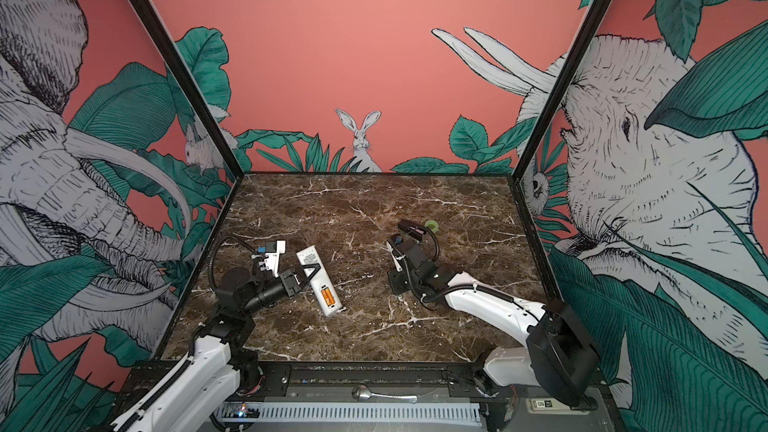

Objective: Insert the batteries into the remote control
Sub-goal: 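Lift the cover with the right gripper and carry it toward the remote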

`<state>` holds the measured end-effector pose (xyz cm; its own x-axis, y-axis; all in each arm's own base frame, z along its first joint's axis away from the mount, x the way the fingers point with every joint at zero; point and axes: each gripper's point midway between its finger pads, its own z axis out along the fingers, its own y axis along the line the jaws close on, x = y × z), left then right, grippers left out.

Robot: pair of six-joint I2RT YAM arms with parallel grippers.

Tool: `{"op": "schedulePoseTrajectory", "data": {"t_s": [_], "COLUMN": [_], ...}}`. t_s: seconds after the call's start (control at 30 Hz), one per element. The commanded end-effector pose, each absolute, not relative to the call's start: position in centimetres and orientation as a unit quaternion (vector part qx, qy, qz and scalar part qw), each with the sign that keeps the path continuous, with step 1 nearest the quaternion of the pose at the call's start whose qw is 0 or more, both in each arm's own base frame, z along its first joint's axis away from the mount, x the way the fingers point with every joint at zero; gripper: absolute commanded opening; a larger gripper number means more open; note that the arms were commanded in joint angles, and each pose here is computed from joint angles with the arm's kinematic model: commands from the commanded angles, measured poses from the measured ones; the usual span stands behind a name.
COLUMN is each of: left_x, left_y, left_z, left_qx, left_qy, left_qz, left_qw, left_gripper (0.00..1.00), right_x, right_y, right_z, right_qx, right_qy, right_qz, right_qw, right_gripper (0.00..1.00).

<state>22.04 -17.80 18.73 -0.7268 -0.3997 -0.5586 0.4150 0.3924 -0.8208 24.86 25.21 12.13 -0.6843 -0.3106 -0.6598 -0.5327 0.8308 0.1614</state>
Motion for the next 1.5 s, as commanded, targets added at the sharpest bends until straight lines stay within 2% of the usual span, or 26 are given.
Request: {"op": "schedulePoseTrajectory", "data": {"t_s": [0.0,0.57,0.93,1.47], "left_x": [22.1,22.3,22.4,22.5], "left_y": [-17.9,-17.8,-17.7,-17.6], "left_z": [19.9,20.0,19.7,19.6], "left_qx": [0.011,0.004,-0.002,-0.007], "left_qy": [0.732,0.73,0.732,0.732], "left_qz": [-0.561,-0.561,-0.558,-0.558], "left_qw": [0.387,0.391,0.39,0.391], "left_gripper": [0.0,0.0,0.0,0.0], "right_x": [24.6,22.1,21.0,19.4], "right_y": [26.8,32.5,36.3,39.9], "right_z": [14.8,22.2,24.0,23.0], "right_qx": [-0.256,-0.287,-0.293,-0.305], "right_qy": [0.873,0.809,0.783,0.768], "right_qz": [0.202,0.257,0.303,0.346], "right_qw": [0.364,0.445,0.457,0.445], "right_gripper": [0.14,0.13,0.11,0.1]}}
